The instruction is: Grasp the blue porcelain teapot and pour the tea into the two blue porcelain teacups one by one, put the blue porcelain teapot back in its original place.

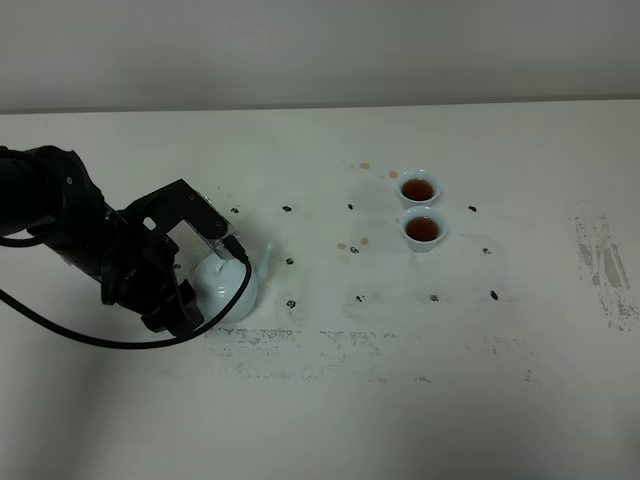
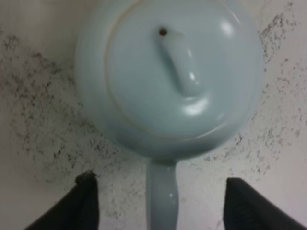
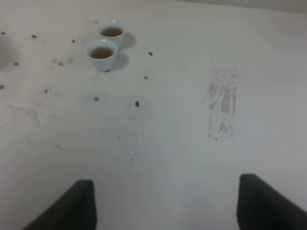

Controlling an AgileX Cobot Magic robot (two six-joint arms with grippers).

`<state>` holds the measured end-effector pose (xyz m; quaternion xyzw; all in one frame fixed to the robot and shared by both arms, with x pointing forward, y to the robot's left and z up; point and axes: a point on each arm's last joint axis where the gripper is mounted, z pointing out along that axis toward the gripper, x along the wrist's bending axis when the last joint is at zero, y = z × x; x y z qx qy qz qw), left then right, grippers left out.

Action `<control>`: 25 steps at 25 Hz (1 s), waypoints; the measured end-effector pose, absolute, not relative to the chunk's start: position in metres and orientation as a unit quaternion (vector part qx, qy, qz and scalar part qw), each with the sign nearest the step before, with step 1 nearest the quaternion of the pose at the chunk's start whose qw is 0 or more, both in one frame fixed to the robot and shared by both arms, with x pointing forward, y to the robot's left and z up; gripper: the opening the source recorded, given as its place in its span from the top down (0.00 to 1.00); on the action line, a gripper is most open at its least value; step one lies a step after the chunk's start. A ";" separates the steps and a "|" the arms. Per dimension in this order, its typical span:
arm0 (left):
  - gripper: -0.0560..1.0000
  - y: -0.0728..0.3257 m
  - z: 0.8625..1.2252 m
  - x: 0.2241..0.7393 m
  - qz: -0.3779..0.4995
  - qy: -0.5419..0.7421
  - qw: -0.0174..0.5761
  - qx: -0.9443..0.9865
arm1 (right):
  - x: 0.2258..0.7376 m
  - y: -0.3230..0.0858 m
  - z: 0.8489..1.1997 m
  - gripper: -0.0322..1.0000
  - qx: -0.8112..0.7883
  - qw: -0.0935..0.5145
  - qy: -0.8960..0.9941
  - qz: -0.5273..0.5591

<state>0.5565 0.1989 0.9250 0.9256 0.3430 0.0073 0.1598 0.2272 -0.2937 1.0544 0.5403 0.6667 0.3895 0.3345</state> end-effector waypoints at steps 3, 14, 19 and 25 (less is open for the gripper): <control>0.37 0.199 0.925 0.556 0.001 0.356 0.159 0.921 | 0.227 -0.294 1.054 0.40 0.540 0.334 0.667 0.390; 0.33 0.197 0.975 0.549 -0.002 0.405 0.186 0.895 | 0.227 -0.294 1.054 0.40 0.540 0.334 0.667 0.390; 0.33 0.199 0.998 0.541 0.010 0.422 0.204 0.883 | 0.227 -0.294 1.054 0.40 0.540 0.334 0.667 0.390; 0.33 0.201 1.003 0.541 0.013 0.470 0.197 0.860 | 0.227 -0.294 1.054 0.40 0.540 0.334 0.667 0.390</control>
